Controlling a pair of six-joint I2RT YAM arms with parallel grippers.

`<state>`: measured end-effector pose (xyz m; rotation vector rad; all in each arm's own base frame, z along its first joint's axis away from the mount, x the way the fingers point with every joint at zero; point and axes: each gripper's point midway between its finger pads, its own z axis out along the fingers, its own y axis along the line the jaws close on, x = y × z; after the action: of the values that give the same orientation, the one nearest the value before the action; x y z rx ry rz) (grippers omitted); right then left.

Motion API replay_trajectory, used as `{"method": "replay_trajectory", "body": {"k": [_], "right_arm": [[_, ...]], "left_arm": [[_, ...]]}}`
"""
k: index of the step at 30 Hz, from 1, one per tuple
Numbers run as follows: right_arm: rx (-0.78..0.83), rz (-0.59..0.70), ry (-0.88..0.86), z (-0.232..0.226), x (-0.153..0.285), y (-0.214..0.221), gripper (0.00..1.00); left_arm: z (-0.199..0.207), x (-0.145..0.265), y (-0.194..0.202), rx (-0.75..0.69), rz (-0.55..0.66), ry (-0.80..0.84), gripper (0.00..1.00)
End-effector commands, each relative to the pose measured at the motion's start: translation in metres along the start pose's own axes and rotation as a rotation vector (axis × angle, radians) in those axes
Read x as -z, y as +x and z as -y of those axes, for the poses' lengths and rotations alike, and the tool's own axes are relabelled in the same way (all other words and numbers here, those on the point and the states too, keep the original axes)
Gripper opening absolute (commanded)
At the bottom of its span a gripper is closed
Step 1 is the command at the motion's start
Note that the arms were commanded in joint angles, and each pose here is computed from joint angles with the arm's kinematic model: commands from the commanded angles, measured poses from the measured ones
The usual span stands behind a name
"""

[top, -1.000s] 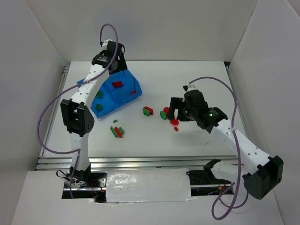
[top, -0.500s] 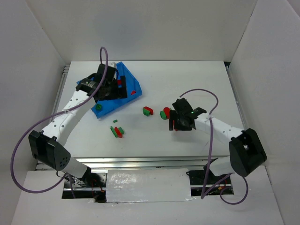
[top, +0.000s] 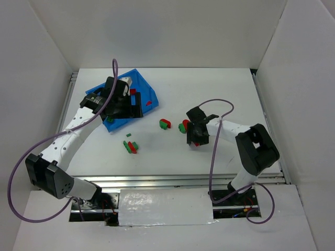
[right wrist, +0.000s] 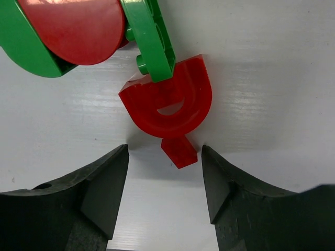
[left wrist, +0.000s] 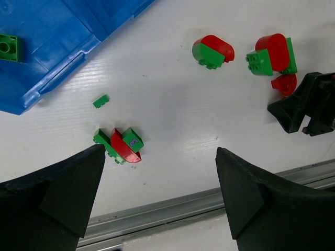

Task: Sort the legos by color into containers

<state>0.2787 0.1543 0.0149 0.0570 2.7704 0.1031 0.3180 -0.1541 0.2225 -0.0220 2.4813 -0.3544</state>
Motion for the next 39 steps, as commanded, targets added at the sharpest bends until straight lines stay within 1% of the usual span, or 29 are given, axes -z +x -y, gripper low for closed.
{"method": "replay_trajectory", "body": {"k": [1, 2, 7, 8, 10, 11, 14, 16, 18, 21, 25, 28, 30, 31, 32, 33, 34, 35, 37, 38, 39], "right_arm": [[-0.035, 0.040, -0.004, -0.007, -0.001, -0.019, 0.63], [-0.038, 0.033, 0.006, -0.005, -0.003, -0.017, 0.60], [-0.045, 0.015, 0.020, -0.005, -0.003, -0.003, 0.51], [-0.036, 0.006, 0.017, -0.007, -0.004, 0.003, 0.47], [-0.022, -0.003, 0.018, -0.011, -0.005, 0.009, 0.43], [-0.017, -0.012, 0.019, -0.013, -0.007, 0.011, 0.37], [0.009, -0.021, 0.013, -0.020, -0.009, 0.017, 0.33], [0.023, -0.022, 0.006, -0.027, -0.005, 0.019, 0.23], [0.033, -0.012, -0.013, -0.034, 0.004, 0.017, 0.23], [0.051, 0.016, -0.082, -0.055, 0.025, 0.013, 0.19], [0.056, 0.065, -0.218, -0.089, 0.063, -0.002, 0.19], [0.056, 0.117, -0.304, -0.114, 0.088, -0.022, 0.19], [0.051, 0.161, -0.391, -0.138, 0.106, -0.041, 0.19], [0.052, 0.155, -0.406, -0.147, 0.103, -0.045, 0.19], [0.060, 0.182, -0.459, -0.165, 0.117, -0.059, 0.19], [0.065, 0.169, -0.460, -0.175, 0.107, -0.064, 0.19], [0.066, 0.209, -0.498, -0.192, 0.119, -0.082, 0.19], [0.061, 0.214, -0.527, -0.203, 0.121, -0.089, 0.19], [0.039, 0.233, -0.571, -0.227, 0.109, -0.105, 0.19], [0.013, 0.272, -0.617, -0.244, 0.120, -0.125, 0.19], [0.004, 0.288, -0.635, -0.254, 0.119, -0.135, 0.19]], "left_arm": [[0.006, 0.011, -0.004, -0.032, 0.031, 0.043, 1.00], [0.007, 0.011, -0.002, -0.036, 0.023, 0.054, 1.00], [0.006, 0.012, 0.001, -0.043, 0.019, 0.053, 1.00], [0.006, 0.012, 0.002, -0.043, 0.017, 0.052, 1.00], [0.005, 0.011, 0.003, -0.042, 0.016, 0.051, 0.99], [0.005, 0.010, 0.003, -0.040, 0.016, 0.051, 0.99], [0.004, 0.008, 0.005, -0.043, 0.012, 0.049, 0.99], [0.004, 0.008, 0.005, -0.043, 0.009, 0.049, 0.99], [-0.003, 0.009, 0.003, -0.039, 0.024, 0.007, 1.00], [-0.015, 0.015, -0.001, -0.005, 0.060, -0.059, 1.00], [-0.039, 0.023, -0.005, 0.094, 0.119, -0.157, 0.99], [-0.058, 0.033, -0.009, 0.172, 0.167, -0.218, 1.00], [-0.069, 0.039, -0.011, 0.197, 0.187, -0.262, 1.00], [-0.071, 0.042, -0.012, 0.208, 0.194, -0.273, 1.00], [-0.072, 0.046, -0.014, 0.211, 0.206, -0.276, 1.00], [-0.074, 0.051, -0.015, 0.210, 0.212, -0.285, 1.00], [-0.075, 0.053, -0.015, 0.210, 0.214, -0.290, 1.00], [-0.076, 0.055, -0.014, 0.209, 0.213, -0.296, 0.99], [-0.079, 0.058, -0.010, 0.206, 0.200, -0.304, 0.99], [-0.080, 0.059, -0.009, 0.207, 0.200, -0.303, 0.99], [-0.080, 0.059, -0.006, 0.205, 0.193, -0.303, 0.99]]}}
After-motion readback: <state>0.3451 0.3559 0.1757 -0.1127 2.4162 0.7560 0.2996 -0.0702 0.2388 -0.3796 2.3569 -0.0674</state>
